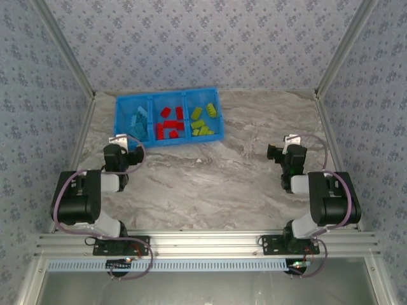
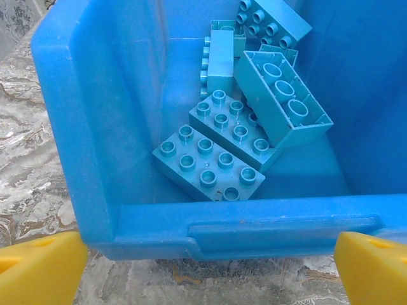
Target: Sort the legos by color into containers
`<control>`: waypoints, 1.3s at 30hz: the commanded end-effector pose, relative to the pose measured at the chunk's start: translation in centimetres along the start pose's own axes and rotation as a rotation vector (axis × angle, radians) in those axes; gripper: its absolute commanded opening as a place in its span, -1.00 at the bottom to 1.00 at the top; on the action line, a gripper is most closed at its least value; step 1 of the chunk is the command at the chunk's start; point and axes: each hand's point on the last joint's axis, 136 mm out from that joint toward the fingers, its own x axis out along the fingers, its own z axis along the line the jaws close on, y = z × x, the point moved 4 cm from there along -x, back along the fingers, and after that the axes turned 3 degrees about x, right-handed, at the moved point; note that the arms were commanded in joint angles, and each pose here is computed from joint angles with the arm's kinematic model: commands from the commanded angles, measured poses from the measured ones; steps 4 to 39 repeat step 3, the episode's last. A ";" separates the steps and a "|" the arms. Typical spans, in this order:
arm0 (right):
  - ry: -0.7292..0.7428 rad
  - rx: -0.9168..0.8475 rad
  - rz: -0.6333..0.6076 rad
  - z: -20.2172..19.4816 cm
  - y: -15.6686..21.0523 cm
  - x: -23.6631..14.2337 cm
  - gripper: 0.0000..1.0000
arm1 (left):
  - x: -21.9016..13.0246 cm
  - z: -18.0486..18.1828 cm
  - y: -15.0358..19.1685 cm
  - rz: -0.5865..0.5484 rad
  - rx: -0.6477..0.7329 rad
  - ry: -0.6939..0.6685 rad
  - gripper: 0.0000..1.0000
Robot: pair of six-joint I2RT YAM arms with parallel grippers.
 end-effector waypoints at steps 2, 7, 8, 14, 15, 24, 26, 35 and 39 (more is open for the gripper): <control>-0.006 -0.007 -0.026 0.0 -0.7 0.2 1.00 | 0.1 -0.1 -1.7 -0.052 0.017 0.000 0.99; -0.007 -0.007 -0.027 0.0 -0.8 0.2 1.00 | 0.1 -0.1 -1.7 -0.053 0.017 0.000 0.99; -0.007 -0.007 -0.027 0.0 -0.8 0.2 1.00 | 0.1 -0.1 -1.7 -0.053 0.017 0.000 0.99; -0.007 -0.007 -0.027 0.0 -0.8 0.2 1.00 | 0.1 -0.1 -1.7 -0.053 0.017 0.000 0.99; -0.007 -0.007 -0.027 0.0 -0.8 0.2 1.00 | 0.1 -0.1 -1.7 -0.053 0.017 0.000 0.99; -0.007 -0.007 -0.027 0.0 -0.8 0.2 1.00 | 0.1 -0.1 -1.7 -0.053 0.017 0.000 0.99; -0.007 -0.007 -0.027 0.0 -0.8 0.2 1.00 | 0.1 -0.1 -1.7 -0.053 0.017 0.000 0.99; -0.007 -0.007 -0.027 0.0 -0.8 0.2 1.00 | 0.1 -0.1 -1.7 -0.053 0.017 0.000 0.99; -0.007 -0.007 -0.027 0.0 -0.8 0.2 1.00 | 0.1 -0.1 -1.7 -0.053 0.017 0.000 0.99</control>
